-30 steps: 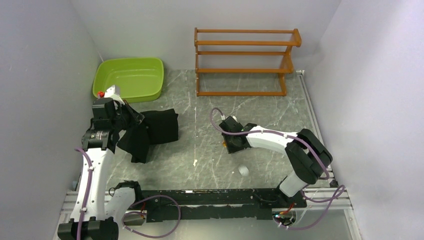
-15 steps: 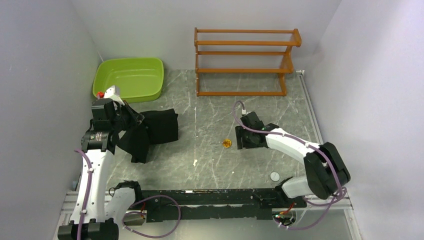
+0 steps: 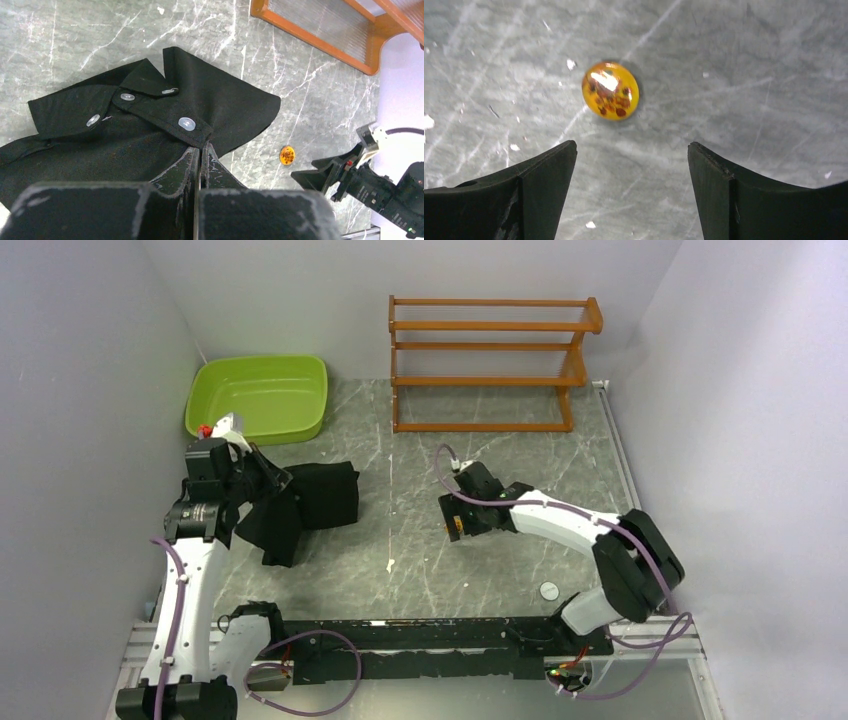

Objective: Pin the brooch onto the clothing
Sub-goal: Move the brooch to the center of the board.

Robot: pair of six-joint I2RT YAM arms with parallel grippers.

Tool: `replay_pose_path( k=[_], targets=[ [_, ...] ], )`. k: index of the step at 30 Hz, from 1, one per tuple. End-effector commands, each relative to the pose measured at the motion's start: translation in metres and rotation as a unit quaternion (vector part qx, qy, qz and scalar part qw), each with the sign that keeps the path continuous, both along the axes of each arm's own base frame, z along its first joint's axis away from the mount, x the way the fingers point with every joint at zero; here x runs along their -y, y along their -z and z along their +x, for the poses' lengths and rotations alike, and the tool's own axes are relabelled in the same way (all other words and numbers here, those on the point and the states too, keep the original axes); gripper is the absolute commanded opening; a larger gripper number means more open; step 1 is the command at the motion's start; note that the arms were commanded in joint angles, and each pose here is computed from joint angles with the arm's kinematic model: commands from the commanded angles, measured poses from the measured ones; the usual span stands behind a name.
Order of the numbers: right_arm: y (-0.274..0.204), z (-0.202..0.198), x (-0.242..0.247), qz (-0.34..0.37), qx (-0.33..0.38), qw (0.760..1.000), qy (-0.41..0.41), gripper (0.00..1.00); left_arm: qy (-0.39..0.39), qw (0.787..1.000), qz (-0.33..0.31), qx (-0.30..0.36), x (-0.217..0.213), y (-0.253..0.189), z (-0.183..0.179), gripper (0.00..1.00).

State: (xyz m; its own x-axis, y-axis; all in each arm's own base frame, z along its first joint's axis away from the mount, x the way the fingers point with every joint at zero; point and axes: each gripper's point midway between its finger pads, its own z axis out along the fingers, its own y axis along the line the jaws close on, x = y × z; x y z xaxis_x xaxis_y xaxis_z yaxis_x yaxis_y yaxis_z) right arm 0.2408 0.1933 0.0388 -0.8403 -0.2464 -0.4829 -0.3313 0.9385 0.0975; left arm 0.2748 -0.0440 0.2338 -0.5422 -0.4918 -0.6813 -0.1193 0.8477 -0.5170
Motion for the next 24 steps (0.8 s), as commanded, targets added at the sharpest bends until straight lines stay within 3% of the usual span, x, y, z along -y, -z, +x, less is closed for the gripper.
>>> replay_pose_path(
  k=[1, 9, 20, 24],
  targets=[
    [-0.017, 0.033, -0.019, -0.002, 0.046, 0.999, -0.006, 0.86, 0.013, 1.000, 0.006, 0.010, 0.002, -0.001, 0.001, 0.03],
    [0.006, 0.039, -0.034, -0.050, 0.037, 0.998, -0.028, 0.82, 0.006, 1.000, 0.021, 0.009, -0.003, 0.000, -0.001, 0.03],
    [0.019, 0.038, -0.029, -0.096, 0.032, 0.995, -0.013, 0.57, 0.007, 1.000, 0.023, 0.006, -0.003, 0.002, -0.003, 0.03],
    [0.018, 0.038, -0.028, -0.101, 0.031, 0.994, -0.011, 0.56, 0.007, 1.000, 0.022, 0.006, -0.003, 0.002, -0.004, 0.03]
  ],
)
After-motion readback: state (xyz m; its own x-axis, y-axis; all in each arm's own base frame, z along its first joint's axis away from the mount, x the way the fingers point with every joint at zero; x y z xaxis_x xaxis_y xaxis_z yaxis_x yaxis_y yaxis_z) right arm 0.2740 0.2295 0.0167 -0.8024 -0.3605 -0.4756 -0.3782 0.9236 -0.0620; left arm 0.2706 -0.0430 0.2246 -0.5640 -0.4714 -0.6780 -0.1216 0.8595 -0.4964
